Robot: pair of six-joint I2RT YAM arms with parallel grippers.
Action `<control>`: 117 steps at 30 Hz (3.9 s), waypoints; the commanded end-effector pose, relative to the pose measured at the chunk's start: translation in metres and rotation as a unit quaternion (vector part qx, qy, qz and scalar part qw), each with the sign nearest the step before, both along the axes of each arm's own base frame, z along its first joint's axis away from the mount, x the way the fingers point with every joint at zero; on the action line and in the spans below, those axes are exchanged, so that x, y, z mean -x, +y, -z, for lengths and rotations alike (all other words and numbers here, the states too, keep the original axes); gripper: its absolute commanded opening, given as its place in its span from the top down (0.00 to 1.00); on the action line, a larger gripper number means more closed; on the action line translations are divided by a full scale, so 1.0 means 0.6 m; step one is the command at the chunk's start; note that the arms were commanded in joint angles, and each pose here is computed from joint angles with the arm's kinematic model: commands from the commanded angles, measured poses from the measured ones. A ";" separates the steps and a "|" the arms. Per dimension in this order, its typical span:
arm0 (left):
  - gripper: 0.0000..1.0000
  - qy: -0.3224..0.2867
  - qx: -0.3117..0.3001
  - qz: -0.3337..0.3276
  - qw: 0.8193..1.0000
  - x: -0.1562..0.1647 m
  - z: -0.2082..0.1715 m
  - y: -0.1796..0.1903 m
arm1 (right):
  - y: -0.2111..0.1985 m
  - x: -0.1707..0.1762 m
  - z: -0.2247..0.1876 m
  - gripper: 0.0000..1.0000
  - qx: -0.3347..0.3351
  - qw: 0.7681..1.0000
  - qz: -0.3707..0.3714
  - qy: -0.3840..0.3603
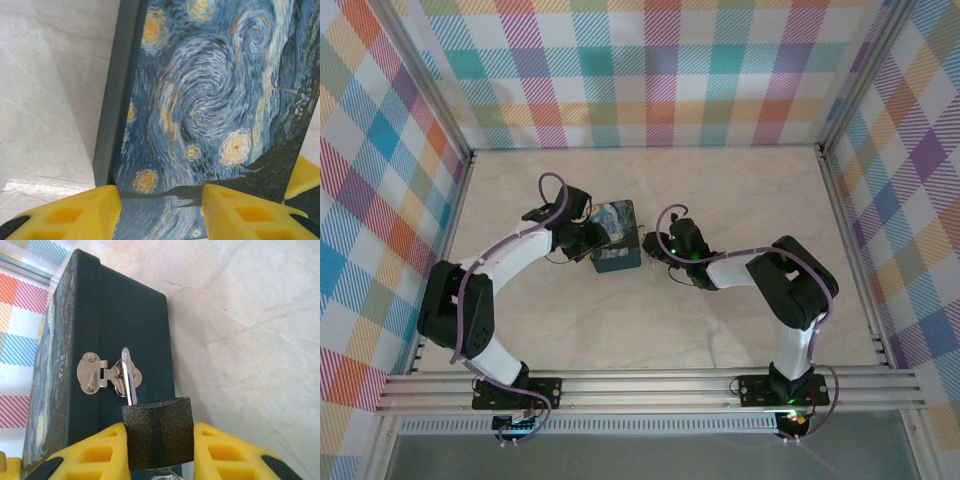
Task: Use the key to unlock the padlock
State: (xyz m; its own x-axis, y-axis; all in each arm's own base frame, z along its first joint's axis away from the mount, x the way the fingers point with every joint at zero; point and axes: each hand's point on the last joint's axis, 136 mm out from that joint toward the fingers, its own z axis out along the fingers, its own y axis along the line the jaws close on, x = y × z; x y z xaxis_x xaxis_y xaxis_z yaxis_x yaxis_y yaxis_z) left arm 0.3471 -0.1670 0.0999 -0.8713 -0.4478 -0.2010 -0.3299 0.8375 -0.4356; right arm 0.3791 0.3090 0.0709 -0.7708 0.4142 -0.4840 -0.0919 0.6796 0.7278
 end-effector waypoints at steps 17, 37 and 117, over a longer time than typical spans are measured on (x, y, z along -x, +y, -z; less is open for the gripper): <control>0.50 0.067 -0.139 0.004 0.988 0.042 -0.004 0.131 | 0.024 0.084 -0.026 0.85 -0.003 0.988 -0.155 -0.009; 0.34 -0.008 -0.257 0.095 0.962 -0.043 -0.025 0.033 | 0.018 0.099 -0.005 0.86 -0.039 0.993 -0.104 0.026; 0.00 -0.323 -0.322 -0.035 0.889 -0.035 -0.082 0.235 | -0.223 0.080 -0.121 0.00 0.319 0.920 -0.060 -0.218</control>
